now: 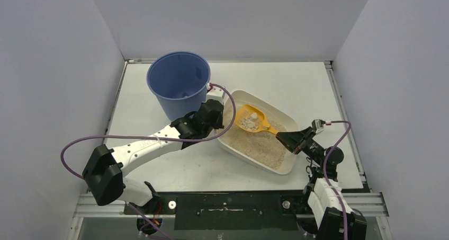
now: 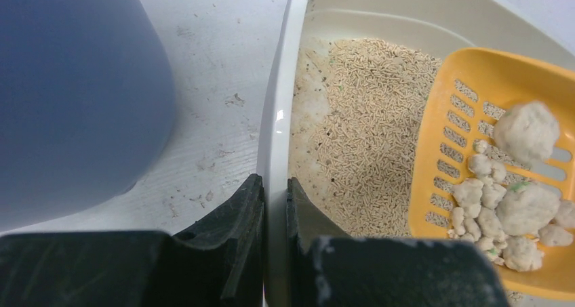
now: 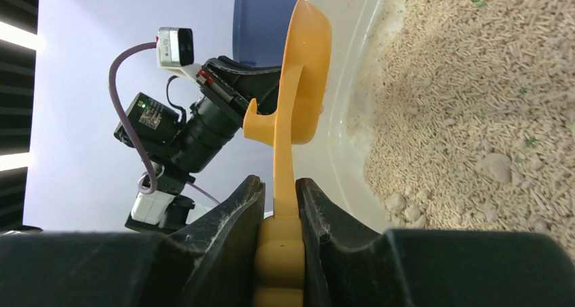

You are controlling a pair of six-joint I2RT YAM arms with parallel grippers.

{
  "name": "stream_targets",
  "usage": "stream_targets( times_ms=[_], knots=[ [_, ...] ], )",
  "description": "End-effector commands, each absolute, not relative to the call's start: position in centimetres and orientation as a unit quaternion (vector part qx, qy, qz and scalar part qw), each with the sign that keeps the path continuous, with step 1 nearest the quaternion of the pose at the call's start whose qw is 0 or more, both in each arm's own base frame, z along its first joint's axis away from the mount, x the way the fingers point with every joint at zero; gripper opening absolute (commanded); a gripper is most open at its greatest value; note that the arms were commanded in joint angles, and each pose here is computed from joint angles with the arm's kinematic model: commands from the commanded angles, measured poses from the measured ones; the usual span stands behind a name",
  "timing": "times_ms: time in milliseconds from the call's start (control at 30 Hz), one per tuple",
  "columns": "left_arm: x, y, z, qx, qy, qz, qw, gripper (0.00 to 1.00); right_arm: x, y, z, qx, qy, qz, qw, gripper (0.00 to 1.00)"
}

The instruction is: Clean the litter box

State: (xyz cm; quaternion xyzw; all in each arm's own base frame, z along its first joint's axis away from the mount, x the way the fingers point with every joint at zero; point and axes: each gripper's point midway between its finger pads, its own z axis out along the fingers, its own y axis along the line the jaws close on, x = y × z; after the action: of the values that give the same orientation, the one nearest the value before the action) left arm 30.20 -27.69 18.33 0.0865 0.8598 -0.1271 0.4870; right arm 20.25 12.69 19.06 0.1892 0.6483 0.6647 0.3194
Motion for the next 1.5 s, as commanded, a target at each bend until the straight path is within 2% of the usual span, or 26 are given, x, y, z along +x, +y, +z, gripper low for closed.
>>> stream_targets(
  times_ms=[0, 100, 200, 267, 367, 467, 567, 1333, 1467],
  knots=[
    [31.1, -31.0, 23.3, 0.062, 0.820, -0.210, 0.529, 0.00, 18.7, 13.4, 18.0, 0.178, 0.639, 0.674, 0.325, 0.00],
    [31.0, -31.1, 23.1, 0.063, 0.820, -0.212, 0.527, 0.00, 20.1, 12.2, 15.1, 0.225, 0.670, 0.638, 0.305, 0.00],
    [30.9, -31.0, 22.9, 0.066, 0.823, -0.207, 0.525, 0.00, 18.8, 13.3, 17.7, 0.188, 0.639, 0.672, 0.324, 0.00],
    [30.8, -30.8, 22.6, 0.066, 0.824, -0.204, 0.524, 0.00, 19.8, 12.3, 14.7, 0.226, 0.673, 0.638, 0.299, 0.00],
    [30.8, -31.0, 22.4, 0.068, 0.826, -0.203, 0.522, 0.00, 19.3, 12.8, 17.3, 0.202, 0.637, 0.664, 0.336, 0.00],
    [30.8, -31.0, 22.1, 0.067, 0.826, -0.205, 0.520, 0.00, 20.3, 12.1, 15.2, 0.220, 0.673, 0.634, 0.312, 0.00],
    [30.8, -31.2, 21.3, 0.072, 0.832, -0.200, 0.513, 0.00, 19.3, 12.8, 17.8, 0.194, 0.637, 0.666, 0.337, 0.00],
    [30.7, -31.4, 13.5, 0.077, 0.866, -0.166, 0.465, 0.00, 21.1, 11.8, 14.4, 0.218, 0.691, 0.610, 0.322, 0.00],
    [30.5, -31.5, 11.9, 0.078, 0.874, -0.162, 0.452, 0.07, 21.2, 11.7, 13.7, 0.225, 0.698, 0.602, 0.314, 0.00]
  ],
)
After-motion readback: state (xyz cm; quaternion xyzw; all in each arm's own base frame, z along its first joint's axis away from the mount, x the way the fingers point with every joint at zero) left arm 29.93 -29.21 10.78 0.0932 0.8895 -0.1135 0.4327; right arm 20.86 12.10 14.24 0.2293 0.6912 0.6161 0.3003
